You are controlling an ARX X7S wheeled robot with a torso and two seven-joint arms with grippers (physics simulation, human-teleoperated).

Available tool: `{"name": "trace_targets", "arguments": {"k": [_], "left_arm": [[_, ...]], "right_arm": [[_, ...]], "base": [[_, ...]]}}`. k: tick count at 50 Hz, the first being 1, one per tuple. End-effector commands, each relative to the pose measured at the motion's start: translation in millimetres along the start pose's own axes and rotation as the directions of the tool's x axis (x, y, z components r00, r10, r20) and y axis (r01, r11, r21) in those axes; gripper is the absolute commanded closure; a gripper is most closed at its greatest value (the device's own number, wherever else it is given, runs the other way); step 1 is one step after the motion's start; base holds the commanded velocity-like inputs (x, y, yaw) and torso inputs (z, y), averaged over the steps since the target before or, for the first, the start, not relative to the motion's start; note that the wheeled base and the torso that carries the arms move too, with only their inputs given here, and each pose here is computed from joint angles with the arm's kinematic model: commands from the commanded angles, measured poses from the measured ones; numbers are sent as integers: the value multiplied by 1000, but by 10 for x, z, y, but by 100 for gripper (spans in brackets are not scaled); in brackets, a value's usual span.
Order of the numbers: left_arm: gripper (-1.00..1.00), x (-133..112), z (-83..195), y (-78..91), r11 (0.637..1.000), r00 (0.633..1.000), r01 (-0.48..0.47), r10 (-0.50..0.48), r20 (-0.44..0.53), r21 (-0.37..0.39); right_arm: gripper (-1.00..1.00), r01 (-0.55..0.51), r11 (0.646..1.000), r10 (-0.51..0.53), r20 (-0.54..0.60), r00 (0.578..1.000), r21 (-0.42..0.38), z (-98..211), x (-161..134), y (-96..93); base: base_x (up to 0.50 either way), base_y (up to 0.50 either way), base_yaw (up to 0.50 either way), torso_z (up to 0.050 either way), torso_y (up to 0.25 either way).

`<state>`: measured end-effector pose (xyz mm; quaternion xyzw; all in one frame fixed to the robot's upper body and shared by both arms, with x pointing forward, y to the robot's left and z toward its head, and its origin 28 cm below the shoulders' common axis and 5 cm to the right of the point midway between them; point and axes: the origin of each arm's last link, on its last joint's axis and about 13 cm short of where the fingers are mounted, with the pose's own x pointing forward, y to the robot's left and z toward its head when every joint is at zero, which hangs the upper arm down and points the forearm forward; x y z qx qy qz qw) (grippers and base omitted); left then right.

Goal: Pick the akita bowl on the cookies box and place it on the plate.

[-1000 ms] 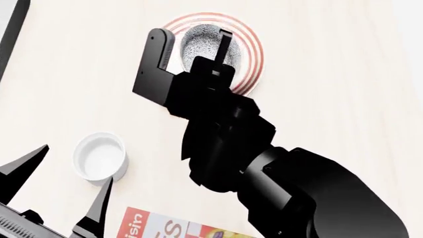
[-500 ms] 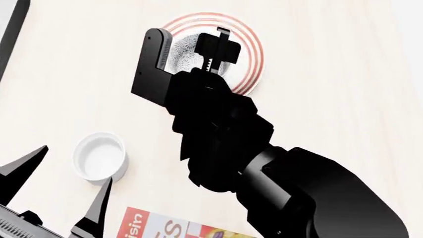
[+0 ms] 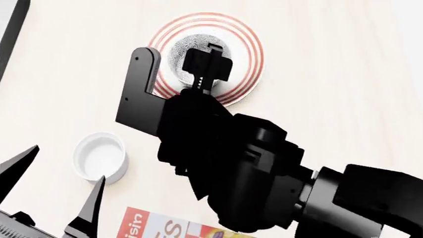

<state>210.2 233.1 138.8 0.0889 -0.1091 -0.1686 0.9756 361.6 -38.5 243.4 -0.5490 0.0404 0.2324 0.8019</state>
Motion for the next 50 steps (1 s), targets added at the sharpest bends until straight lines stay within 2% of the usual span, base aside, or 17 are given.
{"name": "trace_targets", "arguments": {"k": [1, 8, 13, 17, 19, 20, 25, 26, 29, 30, 34, 36, 37, 41, 42, 46, 50], "left_arm": [[-100, -28, 78, 57, 999, 999, -41, 41, 32, 4], [-100, -83, 158, 93, 996, 993, -89, 88, 77, 0], [-100, -171, 211, 55, 991, 981, -128, 124, 152, 21], [-100, -206, 249, 45, 985, 966, -171, 168, 198, -1], [-100, -220, 271, 49, 983, 961, -185, 184, 206, -19], [-100, -245, 285, 42, 980, 953, -199, 198, 229, -19], [-100, -336, 321, 15, 972, 930, -233, 231, 284, -26], [-100, -363, 334, 12, 969, 921, -242, 243, 303, -41], [-100, -404, 345, 9, 963, 902, -266, 267, 338, -50], [-100, -433, 354, 13, 958, 892, -279, 284, 352, -66], [-100, -493, 323, 19, 936, 852, -345, 342, 397, -65], [-100, -508, 311, 22, 930, 843, -360, 359, 401, -74], [-100, -527, 307, 32, 915, 818, -395, 392, 422, -83], [-100, -595, 307, 49, 871, 734, -473, 474, 487, -134], [-100, -609, 298, 54, 860, 716, -491, 490, 498, -141], [-100, -621, 303, 75, 846, 694, -503, 517, 500, -176], [-100, -620, 292, 71, 844, 691, -504, 520, 502, -180]], "right_arm": [[-100, 51, 999, -49, 122, 991, -7, -13, -584, 82], [-100, 172, 984, -176, 225, 958, 38, -111, -1073, 195], [-100, 241, 960, -273, 282, 920, 143, -269, -1313, 415], [-100, 319, 932, -359, 322, 876, 171, -339, -1508, 622], [-100, 394, 903, -430, 324, 843, 173, -379, -1573, 702], [-100, 410, 881, -470, 336, 816, 237, -406, -1667, 765], [-100, 493, 796, -600, 348, 720, 352, -494, -1871, 914], [-100, 524, 749, -656, 340, 674, 405, -528, -1930, 954], [-100, 561, 699, -709, 322, 628, 445, -573, -1992, 1034], [-100, 584, 665, -740, 305, 599, 466, -600, -2028, 1074], [-100, 584, 593, -793, 277, 542, 554, -649, -2180, 1148], [-100, 588, 584, -799, 270, 537, 560, -669, -2214, 1185], [-100, 588, 560, -814, 256, 522, 584, -678, -2254, 1224], [-100, 599, 524, -832, 214, 512, 606, -730, -2266, 1290], [-100, 616, 495, -850, 195, 489, 613, -747, -2264, 1305], [-100, 611, 449, -882, 213, 420, 653, -725, -2375, 1328], [-100, 623, 449, -884, 219, 412, 641, -719, -2386, 1344]], "base": [[0, 0, 0, 0, 0], [0, 0, 0, 0, 0], [0, 0, 0, 0, 0], [0, 0, 0, 0, 0], [0, 0, 0, 0, 0], [0, 0, 0, 0, 0], [0, 0, 0, 0, 0], [0, 0, 0, 0, 0], [0, 0, 0, 0, 0], [0, 0, 0, 0, 0], [0, 0, 0, 0, 0], [0, 0, 0, 0, 0], [0, 0, 0, 0, 0], [0, 0, 0, 0, 0], [0, 0, 0, 0, 0], [0, 0, 0, 0, 0], [0, 0, 0, 0, 0]]}}
